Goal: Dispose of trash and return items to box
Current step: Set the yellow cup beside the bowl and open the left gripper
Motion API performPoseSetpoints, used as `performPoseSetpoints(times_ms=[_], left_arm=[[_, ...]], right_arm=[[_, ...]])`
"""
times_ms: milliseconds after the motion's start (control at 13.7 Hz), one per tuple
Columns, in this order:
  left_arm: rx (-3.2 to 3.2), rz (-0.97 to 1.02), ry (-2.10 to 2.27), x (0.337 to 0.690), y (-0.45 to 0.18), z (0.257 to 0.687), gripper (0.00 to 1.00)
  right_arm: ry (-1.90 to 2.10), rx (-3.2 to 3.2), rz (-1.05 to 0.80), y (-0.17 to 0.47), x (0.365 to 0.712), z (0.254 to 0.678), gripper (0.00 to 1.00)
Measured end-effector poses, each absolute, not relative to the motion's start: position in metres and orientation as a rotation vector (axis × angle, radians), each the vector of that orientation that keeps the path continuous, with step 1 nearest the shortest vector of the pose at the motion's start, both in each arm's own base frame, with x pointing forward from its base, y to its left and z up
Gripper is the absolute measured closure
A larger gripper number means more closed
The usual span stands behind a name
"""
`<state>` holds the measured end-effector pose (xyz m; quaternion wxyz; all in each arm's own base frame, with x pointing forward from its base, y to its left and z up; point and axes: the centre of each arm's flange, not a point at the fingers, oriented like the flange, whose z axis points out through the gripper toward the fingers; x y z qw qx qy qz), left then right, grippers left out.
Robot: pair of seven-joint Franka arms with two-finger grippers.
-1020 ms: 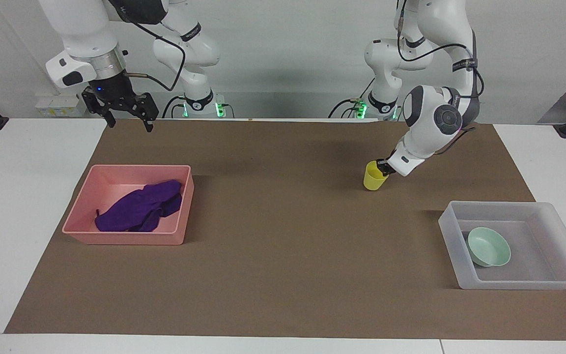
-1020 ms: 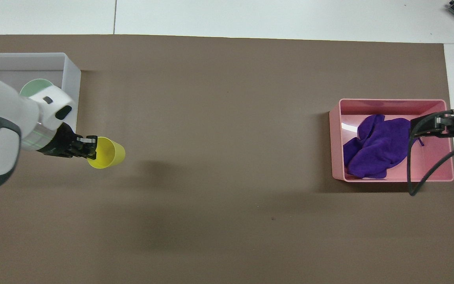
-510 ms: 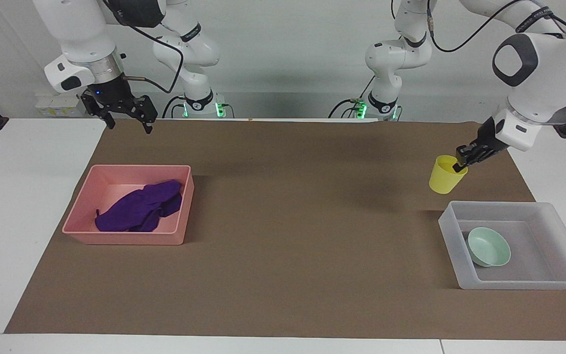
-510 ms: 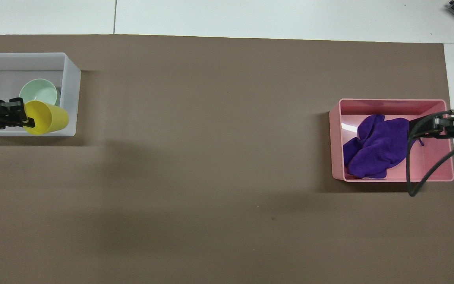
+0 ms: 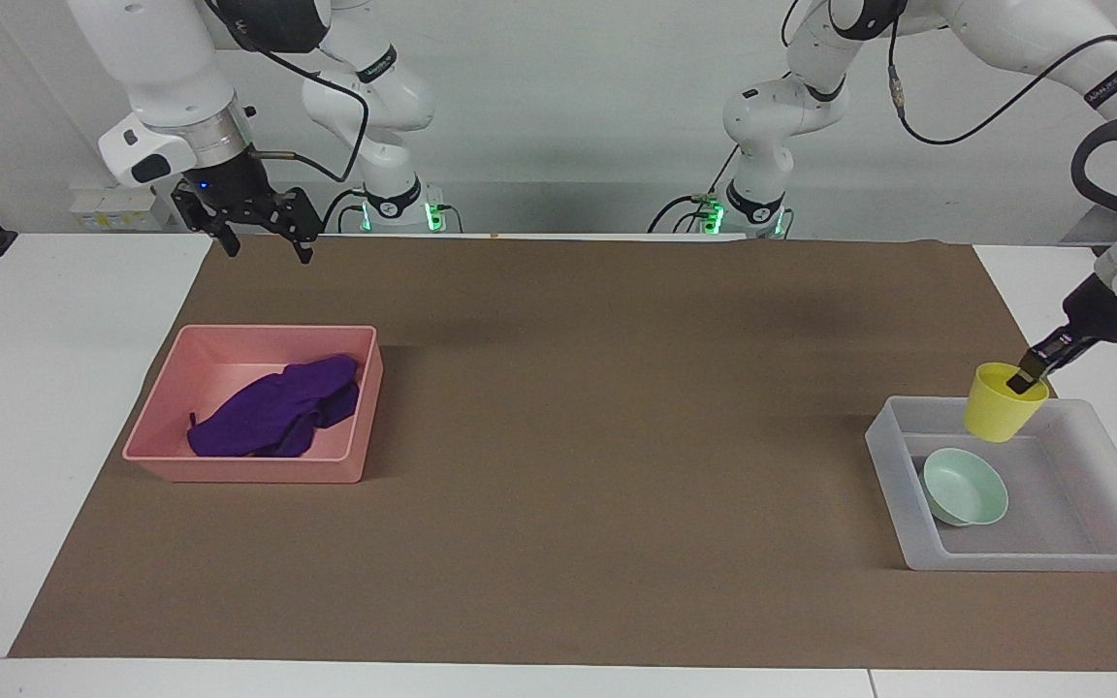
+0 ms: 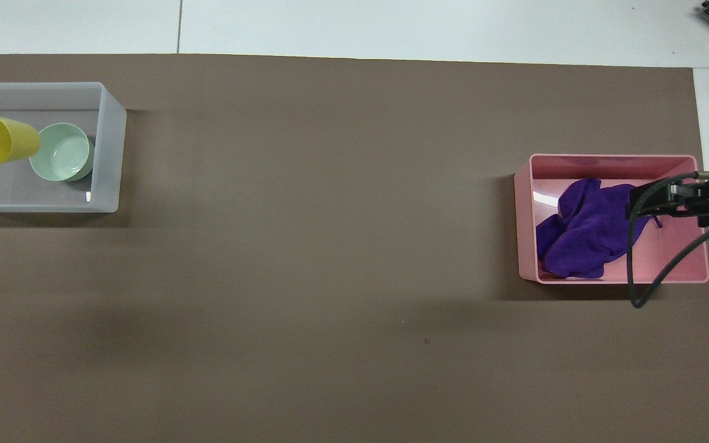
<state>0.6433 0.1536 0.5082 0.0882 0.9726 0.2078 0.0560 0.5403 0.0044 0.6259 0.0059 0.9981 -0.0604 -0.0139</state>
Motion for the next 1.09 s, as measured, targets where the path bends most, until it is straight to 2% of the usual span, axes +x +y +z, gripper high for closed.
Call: performPoseSetpoints(times_ms=[364,801,947,1093], left_arm=[[2.915,0.217,0.583,0.662,0.194,0.449,0.97],[2.914,0.074,0.511,0.678,0.165,0.38,0.97],[2.92,0.073,0.485,0.678,0.166,0.38,0.8],[2.924,0.088,0.465,0.68,0.165,0.384,0.57]], right_arm=[[-0.187,3.124,-0.043,0.005,0.54,0.626,0.0],[-0.187,3.124,-0.044,0.005,0.54,0.626,0.0],[-0.187,3.124,-0.044,0.005,0.54,0.626,0.0],[-0.187,3.124,-0.044,0.005,0.54,0.626,0.0]])
